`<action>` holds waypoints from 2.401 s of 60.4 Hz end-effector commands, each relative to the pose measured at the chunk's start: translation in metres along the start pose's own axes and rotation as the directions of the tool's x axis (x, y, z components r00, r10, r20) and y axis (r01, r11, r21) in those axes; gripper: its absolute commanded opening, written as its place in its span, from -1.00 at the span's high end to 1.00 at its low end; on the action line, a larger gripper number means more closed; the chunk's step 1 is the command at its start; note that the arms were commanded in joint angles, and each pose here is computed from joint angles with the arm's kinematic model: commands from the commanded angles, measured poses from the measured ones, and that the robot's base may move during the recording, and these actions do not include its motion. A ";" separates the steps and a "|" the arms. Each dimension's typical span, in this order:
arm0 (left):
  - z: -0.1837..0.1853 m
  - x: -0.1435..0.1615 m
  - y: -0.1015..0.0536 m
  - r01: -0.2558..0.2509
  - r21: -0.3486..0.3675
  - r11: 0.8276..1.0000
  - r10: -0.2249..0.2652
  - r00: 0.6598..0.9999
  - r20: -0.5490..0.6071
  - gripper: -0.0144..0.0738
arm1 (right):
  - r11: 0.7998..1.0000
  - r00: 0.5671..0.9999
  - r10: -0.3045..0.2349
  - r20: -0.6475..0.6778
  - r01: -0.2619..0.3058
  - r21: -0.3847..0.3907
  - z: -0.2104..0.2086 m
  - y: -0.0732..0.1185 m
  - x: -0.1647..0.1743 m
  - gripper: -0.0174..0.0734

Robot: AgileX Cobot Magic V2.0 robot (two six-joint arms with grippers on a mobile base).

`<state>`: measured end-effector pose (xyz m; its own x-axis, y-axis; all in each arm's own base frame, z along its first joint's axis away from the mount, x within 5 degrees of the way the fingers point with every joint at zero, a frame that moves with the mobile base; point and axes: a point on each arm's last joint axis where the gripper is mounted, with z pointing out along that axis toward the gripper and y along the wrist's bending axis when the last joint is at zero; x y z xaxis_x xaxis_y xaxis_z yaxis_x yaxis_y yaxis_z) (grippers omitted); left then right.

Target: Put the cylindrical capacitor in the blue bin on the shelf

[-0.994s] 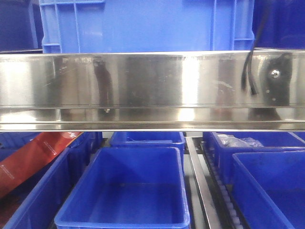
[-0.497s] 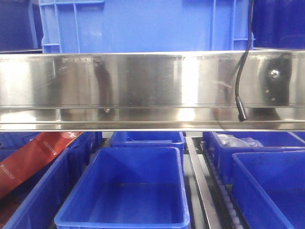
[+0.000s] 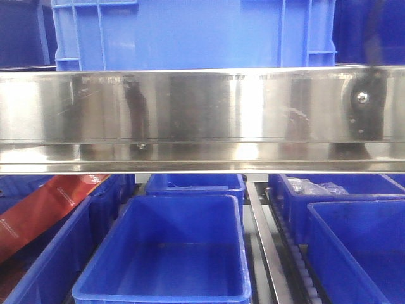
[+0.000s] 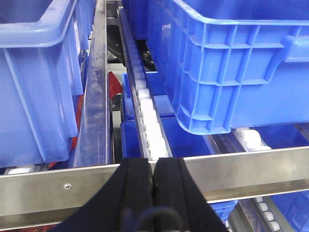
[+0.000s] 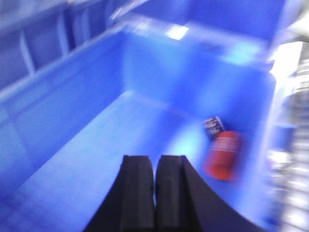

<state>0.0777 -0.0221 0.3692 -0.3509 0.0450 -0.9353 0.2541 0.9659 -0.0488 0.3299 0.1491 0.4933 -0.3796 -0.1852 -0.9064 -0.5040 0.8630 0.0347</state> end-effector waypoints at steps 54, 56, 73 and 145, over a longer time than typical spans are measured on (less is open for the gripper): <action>-0.001 -0.008 0.000 0.012 0.005 1.000 -0.012 0.995 0.096 0.93 | 0.985 0.969 -0.033 0.245 -0.010 0.173 -0.167 0.012 0.215 0.99; -0.001 -0.008 0.000 0.012 0.005 1.000 -0.012 0.995 0.096 0.93 | 0.985 0.965 -0.036 0.258 -0.010 0.175 -0.171 0.013 0.223 0.99; -0.001 -0.008 0.000 0.012 0.005 1.000 -0.012 0.995 0.096 0.93 | 0.982 0.908 -0.061 0.415 -0.020 0.189 -0.193 0.019 0.264 0.99; -0.014 0.053 0.012 0.018 -0.164 0.986 0.034 0.949 0.312 0.93 | 0.982 0.908 -0.061 0.413 -0.020 0.189 -0.193 0.019 0.268 0.99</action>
<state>0.0541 -0.0067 0.3365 -0.1188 0.0104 -0.9929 0.1282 0.9917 -0.0049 0.0695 0.0263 0.3306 -0.0195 -0.0326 -0.9993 -0.3475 0.9374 -0.0238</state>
